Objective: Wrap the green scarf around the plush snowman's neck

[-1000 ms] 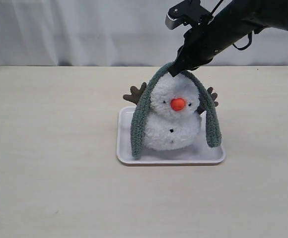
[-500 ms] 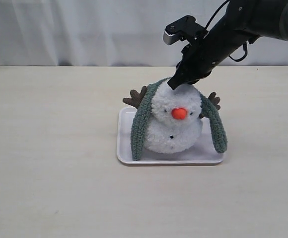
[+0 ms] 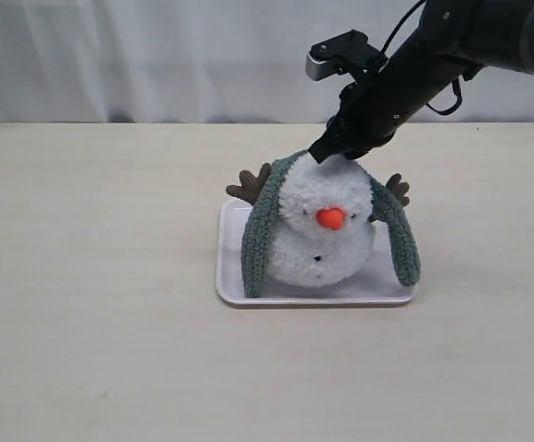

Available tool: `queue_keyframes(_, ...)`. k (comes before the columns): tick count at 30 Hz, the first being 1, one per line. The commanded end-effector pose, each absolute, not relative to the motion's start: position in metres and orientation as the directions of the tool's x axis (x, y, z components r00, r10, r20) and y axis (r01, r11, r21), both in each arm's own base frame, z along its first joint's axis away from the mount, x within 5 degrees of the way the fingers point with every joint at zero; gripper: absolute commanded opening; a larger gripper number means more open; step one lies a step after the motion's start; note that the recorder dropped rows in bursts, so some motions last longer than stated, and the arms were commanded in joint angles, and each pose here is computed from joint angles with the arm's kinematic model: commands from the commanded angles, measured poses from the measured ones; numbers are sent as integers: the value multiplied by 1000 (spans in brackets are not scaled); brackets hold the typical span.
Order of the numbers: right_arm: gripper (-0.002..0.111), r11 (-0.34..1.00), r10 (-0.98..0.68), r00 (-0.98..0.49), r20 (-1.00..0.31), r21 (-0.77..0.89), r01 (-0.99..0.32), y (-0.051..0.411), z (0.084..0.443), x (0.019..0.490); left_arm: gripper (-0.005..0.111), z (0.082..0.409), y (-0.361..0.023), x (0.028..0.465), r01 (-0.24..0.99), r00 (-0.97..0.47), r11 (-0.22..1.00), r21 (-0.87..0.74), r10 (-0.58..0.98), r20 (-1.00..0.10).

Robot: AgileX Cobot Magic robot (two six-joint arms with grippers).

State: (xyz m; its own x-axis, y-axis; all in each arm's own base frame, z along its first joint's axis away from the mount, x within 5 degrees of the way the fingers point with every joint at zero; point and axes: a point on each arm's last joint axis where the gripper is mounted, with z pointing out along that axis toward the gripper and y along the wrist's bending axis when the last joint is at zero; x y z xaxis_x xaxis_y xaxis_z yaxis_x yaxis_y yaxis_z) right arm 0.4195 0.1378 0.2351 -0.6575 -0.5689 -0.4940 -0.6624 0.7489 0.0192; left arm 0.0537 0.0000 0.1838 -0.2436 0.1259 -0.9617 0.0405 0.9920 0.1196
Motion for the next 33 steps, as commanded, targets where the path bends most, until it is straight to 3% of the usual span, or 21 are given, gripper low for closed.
queue_keyframes(1,35,756,-554,-654,-516,17,-654,134,257,412,0,184,0,54,39,-234,993,115,121,-965)
queue_keyframes(4,40,767,-545,-653,-525,3,-642,131,271,406,0,184,0,54,39,-234,993,115,121,-965)
queue_keyframes(12,40,814,-511,-684,-520,-37,-580,119,308,387,0,184,0,54,39,-234,993,115,121,-965)
queue_keyframes(20,40,815,-542,-740,-398,-37,-578,107,317,357,0,184,0,54,39,-234,993,115,121,-965)
queue_keyframes(26,40,844,-508,-736,-448,-86,-530,95,266,331,0,184,0,54,39,-234,993,115,121,-965)
queue_keyframes(29,54,854,-502,-734,-458,-127,-505,90,226,325,0,184,0,54,39,-234,993,115,121,-965)
queue_keyframes(33,55,863,-485,-707,-515,-152,-482,87,201,319,0,184,0,54,39,-234,993,115,121,-965)
